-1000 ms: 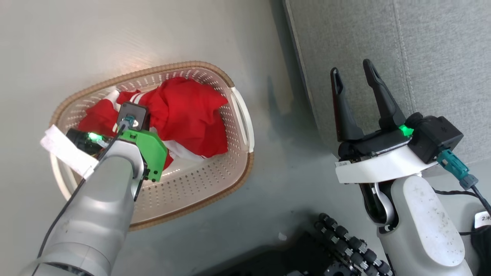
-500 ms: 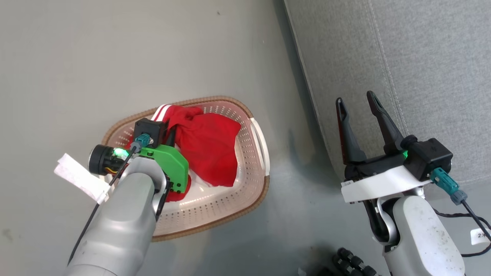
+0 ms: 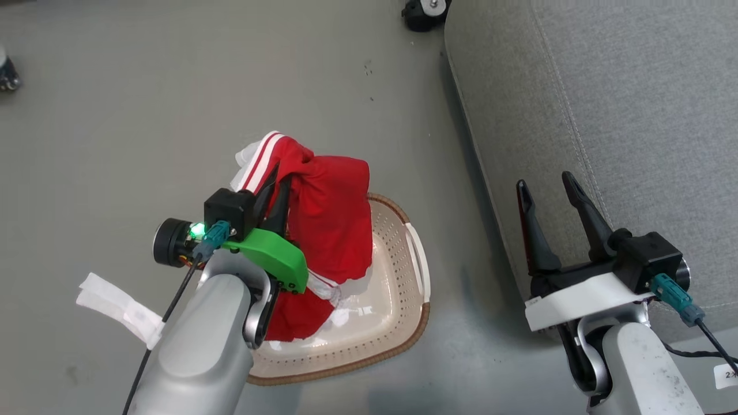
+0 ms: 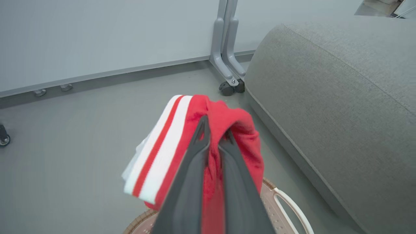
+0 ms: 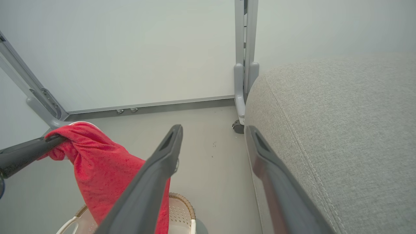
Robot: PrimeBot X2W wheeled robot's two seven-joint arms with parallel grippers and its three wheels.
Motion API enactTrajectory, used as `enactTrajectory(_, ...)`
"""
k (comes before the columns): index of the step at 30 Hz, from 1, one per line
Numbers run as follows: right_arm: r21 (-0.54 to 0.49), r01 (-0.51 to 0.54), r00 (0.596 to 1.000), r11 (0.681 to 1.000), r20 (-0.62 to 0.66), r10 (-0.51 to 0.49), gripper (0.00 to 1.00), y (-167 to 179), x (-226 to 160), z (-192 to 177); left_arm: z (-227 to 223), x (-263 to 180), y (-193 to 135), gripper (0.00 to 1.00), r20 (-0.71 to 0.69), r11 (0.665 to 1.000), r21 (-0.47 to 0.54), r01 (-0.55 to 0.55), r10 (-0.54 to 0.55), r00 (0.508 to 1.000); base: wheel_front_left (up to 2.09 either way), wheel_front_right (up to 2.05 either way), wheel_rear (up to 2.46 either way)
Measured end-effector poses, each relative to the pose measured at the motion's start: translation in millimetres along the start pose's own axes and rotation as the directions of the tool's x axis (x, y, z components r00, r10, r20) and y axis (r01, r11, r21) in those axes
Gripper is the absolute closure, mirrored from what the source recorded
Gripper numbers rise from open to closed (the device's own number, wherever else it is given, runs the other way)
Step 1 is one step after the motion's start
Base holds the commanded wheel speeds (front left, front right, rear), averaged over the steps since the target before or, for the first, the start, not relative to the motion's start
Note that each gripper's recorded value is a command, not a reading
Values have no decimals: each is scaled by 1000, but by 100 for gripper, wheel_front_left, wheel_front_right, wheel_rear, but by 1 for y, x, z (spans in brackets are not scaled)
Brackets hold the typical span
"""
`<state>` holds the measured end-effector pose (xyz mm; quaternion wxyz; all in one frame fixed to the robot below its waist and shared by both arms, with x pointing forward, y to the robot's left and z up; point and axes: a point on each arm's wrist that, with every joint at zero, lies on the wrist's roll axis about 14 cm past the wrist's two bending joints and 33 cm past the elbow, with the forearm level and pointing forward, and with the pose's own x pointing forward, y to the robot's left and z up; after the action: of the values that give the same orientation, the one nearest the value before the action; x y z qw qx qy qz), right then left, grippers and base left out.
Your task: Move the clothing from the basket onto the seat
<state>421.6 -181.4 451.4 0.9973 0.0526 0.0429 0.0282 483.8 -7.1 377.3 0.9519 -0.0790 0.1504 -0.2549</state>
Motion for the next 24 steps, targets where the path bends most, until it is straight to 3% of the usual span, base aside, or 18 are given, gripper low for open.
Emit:
enactTrajectory(8, 0, -29, 999, 1000, 28, 29, 0, 13, -15, 19, 78, -31, -13, 100, 228, 999, 33, 28, -35, 973, 0, 0, 0)
enactTrajectory(18, -4, -77, 995, 997, 57, 77, 0, 31, -32, 38, 168, -85, -41, 100, 488, 994, 89, 64, -99, 867, 0, 0, 0)
enactTrajectory(24, -11, -96, 993, 995, 67, 97, 0, 39, -44, 47, 191, -115, -58, 100, 562, 991, 102, 85, -128, 817, 0, 0, 0)
